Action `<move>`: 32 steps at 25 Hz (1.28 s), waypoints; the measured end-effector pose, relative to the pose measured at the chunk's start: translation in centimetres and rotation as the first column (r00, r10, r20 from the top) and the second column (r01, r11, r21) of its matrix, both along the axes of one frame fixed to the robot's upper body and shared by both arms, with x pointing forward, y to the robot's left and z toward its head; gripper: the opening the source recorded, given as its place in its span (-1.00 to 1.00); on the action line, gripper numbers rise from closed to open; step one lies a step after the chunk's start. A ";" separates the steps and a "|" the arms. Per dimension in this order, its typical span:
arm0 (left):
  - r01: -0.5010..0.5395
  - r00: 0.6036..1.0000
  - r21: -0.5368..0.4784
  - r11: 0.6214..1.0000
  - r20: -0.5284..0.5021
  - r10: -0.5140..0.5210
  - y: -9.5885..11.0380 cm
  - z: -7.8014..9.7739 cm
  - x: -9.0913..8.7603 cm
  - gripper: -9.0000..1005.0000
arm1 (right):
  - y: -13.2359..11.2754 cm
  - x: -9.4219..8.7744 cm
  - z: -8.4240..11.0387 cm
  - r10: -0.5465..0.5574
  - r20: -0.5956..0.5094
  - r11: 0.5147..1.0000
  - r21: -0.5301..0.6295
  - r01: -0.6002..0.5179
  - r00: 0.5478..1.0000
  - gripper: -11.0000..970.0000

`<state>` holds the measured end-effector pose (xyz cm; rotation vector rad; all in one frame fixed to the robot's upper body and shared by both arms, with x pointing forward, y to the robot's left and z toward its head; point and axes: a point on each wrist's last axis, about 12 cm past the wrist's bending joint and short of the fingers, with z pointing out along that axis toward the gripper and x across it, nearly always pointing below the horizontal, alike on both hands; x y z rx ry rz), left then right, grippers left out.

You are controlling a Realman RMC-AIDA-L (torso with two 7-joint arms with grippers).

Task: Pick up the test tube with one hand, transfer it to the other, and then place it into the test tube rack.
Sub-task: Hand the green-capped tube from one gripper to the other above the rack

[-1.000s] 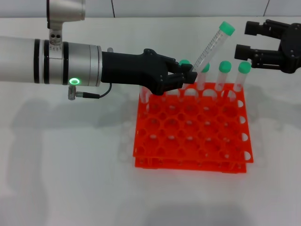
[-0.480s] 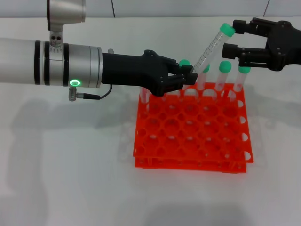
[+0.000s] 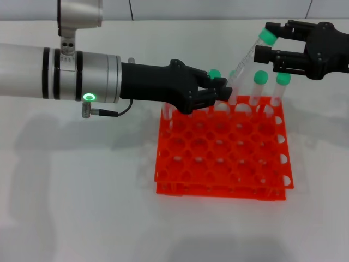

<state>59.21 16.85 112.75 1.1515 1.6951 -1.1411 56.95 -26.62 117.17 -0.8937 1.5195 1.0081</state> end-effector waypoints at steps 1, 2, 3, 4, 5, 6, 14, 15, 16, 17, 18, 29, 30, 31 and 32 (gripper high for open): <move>0.001 1.000 0.000 1.000 0.000 -0.001 0.0 0.0 0.0 -0.62 | 0.1 0.0 0.0 0.004 0.000 1.000 0.002 -0.004 1.000 0.52; 0.001 1.000 -0.002 1.000 0.000 -0.001 0.0 0.0 0.0 -0.62 | 0.2 0.1 0.0 0.006 0.000 1.000 0.003 -0.006 1.000 0.47; 0.001 1.000 -0.003 1.000 0.000 -0.001 0.0 0.0 0.0 -0.62 | 0.3 0.1 0.0 0.009 0.000 1.000 0.004 -0.009 1.000 0.42; 0.001 1.000 -0.003 1.000 0.000 -0.001 0.0 0.0 0.0 -0.62 | 0.4 0.2 0.0 0.010 -0.001 1.000 0.005 -0.010 1.000 0.42; 0.000 1.000 -0.004 1.000 0.000 0.000 0.0 0.0 0.0 -0.62 | 0.4 0.2 0.0 0.009 -0.003 1.000 0.006 -0.009 1.000 0.42; 0.000 1.000 -0.005 1.000 0.000 0.000 0.0 0.0 0.0 -0.62 | 0.4 0.2 0.0 0.009 -0.004 1.000 0.006 -0.009 1.000 0.42; 0.000 1.000 -0.006 1.000 0.000 0.000 -0.1 0.1 0.0 -0.62 | 0.5 0.4 -0.1 0.005 -0.009 1.000 0.009 -0.005 1.000 0.34; 0.000 1.000 -0.006 1.000 0.000 0.000 -0.1 0.1 0.0 -0.62 | 0.5 0.4 -0.1 0.004 -0.008 1.000 0.010 -0.004 1.000 0.31; 0.000 1.000 -0.006 1.000 0.000 0.000 -0.1 0.1 0.0 -0.62 | 0.5 0.4 -0.1 0.004 -0.008 1.000 0.012 -0.004 1.000 0.28; 0.000 1.000 -0.006 1.000 0.000 0.000 -0.1 0.1 0.0 -0.62 | 0.6 0.4 -0.1 0.004 -0.008 1.000 0.014 -0.004 1.000 0.26; 0.000 1.000 -0.006 1.000 0.000 0.000 -0.1 0.1 0.0 -0.62 | 0.6 0.4 0.0 0.003 -0.007 1.000 0.017 -0.003 1.000 0.23; -0.001 1.000 -0.007 1.000 -0.001 0.001 -0.1 0.0 0.0 -0.62 | 0.5 0.5 -0.1 -0.009 -0.007 1.000 0.017 0.009 1.000 -0.06; -0.001 1.000 -0.007 1.000 -0.001 0.001 -0.1 0.0 0.0 -0.62 | 0.5 0.6 -0.1 -0.015 -0.007 1.000 0.016 0.015 1.000 -0.08; -0.001 1.000 -0.008 1.000 -0.001 0.001 -0.1 0.0 0.0 -0.62 | 0.5 0.6 -0.1 -0.015 -0.007 1.000 0.016 0.015 1.000 -0.10; -0.001 1.000 -0.008 1.000 -0.001 0.001 -0.1 0.0 0.0 -0.62 | 0.5 0.6 -0.1 -0.016 -0.007 1.000 0.015 0.016 1.000 -0.11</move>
